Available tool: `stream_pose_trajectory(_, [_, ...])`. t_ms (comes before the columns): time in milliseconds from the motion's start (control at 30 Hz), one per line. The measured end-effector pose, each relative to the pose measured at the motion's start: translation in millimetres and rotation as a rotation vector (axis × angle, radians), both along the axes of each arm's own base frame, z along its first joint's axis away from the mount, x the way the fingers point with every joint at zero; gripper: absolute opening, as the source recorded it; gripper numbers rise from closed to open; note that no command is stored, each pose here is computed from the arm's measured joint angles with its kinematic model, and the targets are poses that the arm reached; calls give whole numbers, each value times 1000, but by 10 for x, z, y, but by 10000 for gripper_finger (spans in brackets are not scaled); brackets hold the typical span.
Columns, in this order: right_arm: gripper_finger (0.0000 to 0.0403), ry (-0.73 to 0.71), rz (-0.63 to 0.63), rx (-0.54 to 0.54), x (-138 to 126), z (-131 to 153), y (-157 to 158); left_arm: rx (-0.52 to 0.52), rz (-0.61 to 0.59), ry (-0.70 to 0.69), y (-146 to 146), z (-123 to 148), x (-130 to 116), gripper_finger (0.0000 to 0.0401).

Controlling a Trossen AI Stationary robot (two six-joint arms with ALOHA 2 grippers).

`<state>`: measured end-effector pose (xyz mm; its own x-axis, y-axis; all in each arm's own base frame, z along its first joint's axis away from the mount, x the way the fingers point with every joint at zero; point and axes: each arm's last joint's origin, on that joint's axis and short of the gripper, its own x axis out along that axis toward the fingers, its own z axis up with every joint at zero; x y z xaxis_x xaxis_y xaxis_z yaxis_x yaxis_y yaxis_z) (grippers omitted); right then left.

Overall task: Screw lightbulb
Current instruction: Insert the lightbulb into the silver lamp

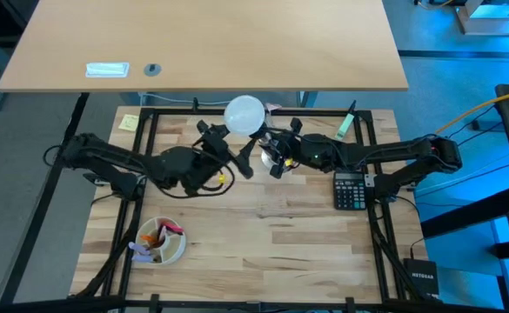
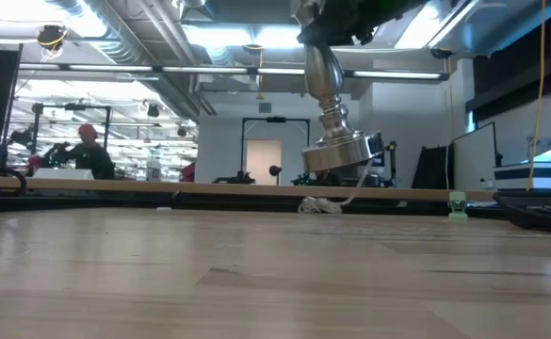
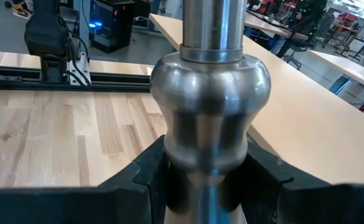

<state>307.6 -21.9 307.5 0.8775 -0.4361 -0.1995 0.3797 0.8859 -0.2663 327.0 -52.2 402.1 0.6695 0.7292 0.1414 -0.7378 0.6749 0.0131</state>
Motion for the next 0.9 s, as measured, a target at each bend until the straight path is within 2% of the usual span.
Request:
stream_pose_trajectory(167, [144, 1, 1, -3, 0, 0, 0, 34, 80, -44, 93, 0, 86, 281])
stream_pose_trajectory(367, [144, 1, 0, -6, 0, 0, 0, 7, 66, -139, 195, 10, 125, 281])
stream_pose_trajectory(567, [144, -3, -1, -3, 2, 0, -1, -1, 66, -168, 315, 16, 138, 270])
stream_pose_trajectory(700, [144, -1, 1, -5, 3, -1, 0, 10, 52, -166, 322, 19, 142, 234])
stream_pose_trajectory(900, [144, -7, 26, -1, 8, 2, 6, 44, 12, -148, 303, 22, 151, 135])
